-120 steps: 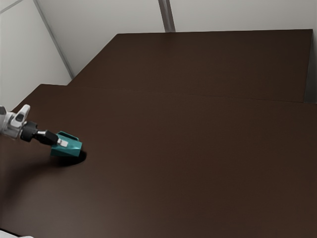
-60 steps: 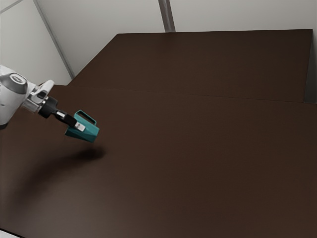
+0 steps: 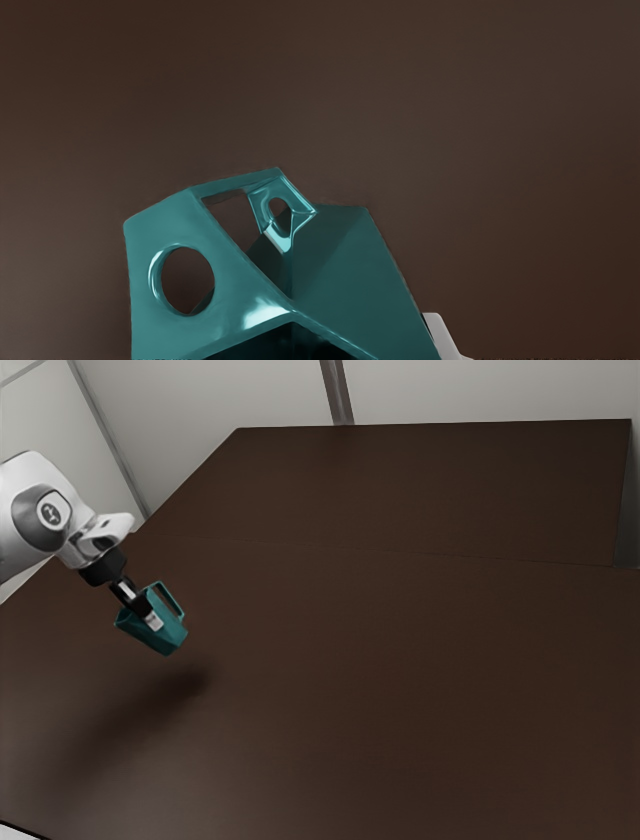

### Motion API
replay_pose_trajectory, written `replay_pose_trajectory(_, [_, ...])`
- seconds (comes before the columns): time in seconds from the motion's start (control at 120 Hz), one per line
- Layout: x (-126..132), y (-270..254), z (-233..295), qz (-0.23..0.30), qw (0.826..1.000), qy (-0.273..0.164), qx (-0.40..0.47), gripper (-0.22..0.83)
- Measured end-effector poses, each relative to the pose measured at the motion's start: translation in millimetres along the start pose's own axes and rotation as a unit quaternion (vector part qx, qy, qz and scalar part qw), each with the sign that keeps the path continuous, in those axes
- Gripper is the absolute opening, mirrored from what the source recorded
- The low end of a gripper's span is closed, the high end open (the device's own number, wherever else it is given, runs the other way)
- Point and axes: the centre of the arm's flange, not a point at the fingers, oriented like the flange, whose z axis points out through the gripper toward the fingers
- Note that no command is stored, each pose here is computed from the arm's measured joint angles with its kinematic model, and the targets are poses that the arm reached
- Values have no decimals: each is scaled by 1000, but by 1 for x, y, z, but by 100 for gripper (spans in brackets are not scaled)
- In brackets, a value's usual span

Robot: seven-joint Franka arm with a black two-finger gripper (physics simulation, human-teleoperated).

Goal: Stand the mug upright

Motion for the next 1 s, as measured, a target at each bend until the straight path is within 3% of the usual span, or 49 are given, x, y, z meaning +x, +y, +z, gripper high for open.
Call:
replay_pose_trajectory(0.475, [19,71,20,-9,994,-57,93,-17])
replay_pose_trajectory(0.717, [24,90,46,-38,989,-76,120,-17])
replay_pose_trajectory(1.0, [30,102,75,-72,985,-67,145,-17])
